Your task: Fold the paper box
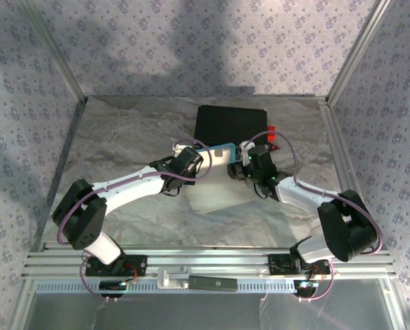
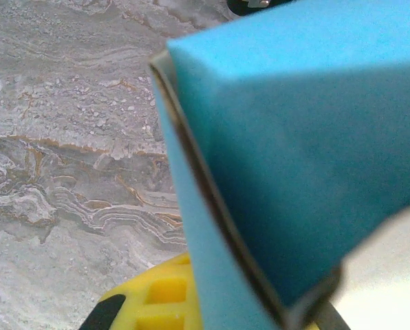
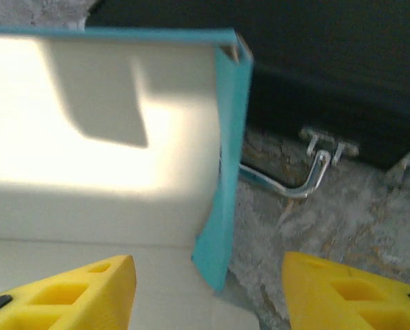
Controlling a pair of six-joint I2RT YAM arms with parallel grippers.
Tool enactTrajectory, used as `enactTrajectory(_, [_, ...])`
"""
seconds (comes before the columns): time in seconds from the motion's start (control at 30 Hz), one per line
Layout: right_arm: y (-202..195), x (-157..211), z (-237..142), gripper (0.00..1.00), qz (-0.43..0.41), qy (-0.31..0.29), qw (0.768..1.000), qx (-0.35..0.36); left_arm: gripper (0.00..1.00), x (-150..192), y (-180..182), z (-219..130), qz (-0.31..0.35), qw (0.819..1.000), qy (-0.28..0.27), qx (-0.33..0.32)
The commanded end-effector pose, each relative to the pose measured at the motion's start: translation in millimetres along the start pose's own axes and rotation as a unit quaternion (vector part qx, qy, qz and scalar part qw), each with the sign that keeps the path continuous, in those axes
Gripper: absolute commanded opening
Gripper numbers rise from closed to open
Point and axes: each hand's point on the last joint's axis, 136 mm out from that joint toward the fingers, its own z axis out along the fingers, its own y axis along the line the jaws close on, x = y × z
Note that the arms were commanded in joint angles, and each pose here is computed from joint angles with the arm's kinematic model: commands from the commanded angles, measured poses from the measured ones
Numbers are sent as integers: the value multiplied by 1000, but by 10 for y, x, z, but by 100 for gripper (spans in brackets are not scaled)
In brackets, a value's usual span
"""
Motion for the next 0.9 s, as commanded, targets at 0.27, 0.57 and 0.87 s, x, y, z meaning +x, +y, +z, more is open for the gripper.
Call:
enactTrajectory(0.27, [26, 250, 328, 50, 37, 28, 999, -18, 0, -56, -33, 0, 4, 1000, -2, 3])
enactTrajectory(0.57, [-81, 330, 534, 36, 48, 39, 998, 6, 0, -49, -24, 10, 5, 1000, 0, 1])
enactTrajectory(0.87, [-149, 342, 593, 0, 32, 46, 997, 56, 0, -47, -35, 17, 6, 1000, 0, 2])
